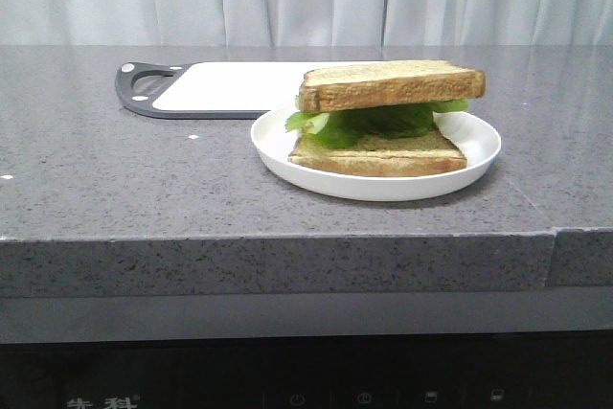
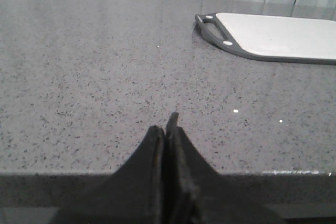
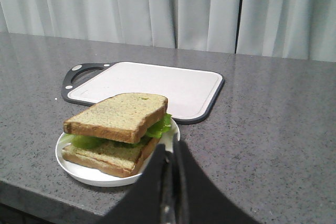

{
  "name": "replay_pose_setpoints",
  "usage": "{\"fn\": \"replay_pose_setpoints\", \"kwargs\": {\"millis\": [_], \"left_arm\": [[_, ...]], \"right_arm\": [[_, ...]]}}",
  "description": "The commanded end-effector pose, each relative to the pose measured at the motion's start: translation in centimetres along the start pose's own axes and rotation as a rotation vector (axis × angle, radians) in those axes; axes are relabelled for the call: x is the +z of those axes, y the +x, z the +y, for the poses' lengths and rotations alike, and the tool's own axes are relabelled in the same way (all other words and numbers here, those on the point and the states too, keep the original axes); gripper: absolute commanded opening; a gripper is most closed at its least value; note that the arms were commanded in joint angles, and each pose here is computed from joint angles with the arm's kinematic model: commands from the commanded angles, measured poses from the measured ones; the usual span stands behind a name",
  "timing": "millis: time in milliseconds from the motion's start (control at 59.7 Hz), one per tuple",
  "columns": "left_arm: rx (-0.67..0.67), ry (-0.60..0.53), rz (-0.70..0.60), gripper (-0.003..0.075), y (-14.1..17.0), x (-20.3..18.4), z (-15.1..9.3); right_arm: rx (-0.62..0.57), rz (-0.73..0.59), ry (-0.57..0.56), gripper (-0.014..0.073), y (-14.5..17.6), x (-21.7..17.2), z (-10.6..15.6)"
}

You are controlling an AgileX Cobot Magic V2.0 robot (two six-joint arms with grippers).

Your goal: Left arm grabs bread, right arm adds lettuce

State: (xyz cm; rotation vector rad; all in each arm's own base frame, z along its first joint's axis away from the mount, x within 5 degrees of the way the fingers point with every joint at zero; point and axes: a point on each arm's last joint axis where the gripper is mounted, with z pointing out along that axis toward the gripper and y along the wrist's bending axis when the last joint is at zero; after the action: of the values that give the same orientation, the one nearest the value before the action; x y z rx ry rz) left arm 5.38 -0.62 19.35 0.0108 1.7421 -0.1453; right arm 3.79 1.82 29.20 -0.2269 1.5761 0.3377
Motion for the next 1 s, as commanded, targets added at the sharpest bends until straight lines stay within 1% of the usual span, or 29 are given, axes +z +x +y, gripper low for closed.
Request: {"fn": "replay_pose_setpoints", "kwargs": {"millis": [0, 50, 67, 167, 988], "left_arm": [[-0.023, 0.007, -0.121, -0.0021, -0.85, -0.17, -0.04], [-0.023, 0.007, -0.141, -0.0021, -0.52, 0.0, 0.01], [-0.023, 0.006, -0.127, -0.0021, -0.44, 0.0, 0.01], [-0.023, 0.007, -0.148, -0.0021, -0.68, -0.04, 0.0], [-0.023, 0.007, -0.146, -0.0021, -0.67, -0.03, 0.0]], "right_arm": [[0.003, -0.086, 0.011, -0.006, -1.34, -0.07, -0.04], [0.003, -0.086, 0.011, -0.006, -1.34, -0.07, -0.04], [0.003, -0.086, 0.011, -0.006, -1.34, -0.07, -0.04], [0.003, -0.086, 0.011, -0.006, -1.33, -0.07, -0.04], [0.001, -0.093, 0.014, -0.006, -1.28, -0.02, -0.08]]}}
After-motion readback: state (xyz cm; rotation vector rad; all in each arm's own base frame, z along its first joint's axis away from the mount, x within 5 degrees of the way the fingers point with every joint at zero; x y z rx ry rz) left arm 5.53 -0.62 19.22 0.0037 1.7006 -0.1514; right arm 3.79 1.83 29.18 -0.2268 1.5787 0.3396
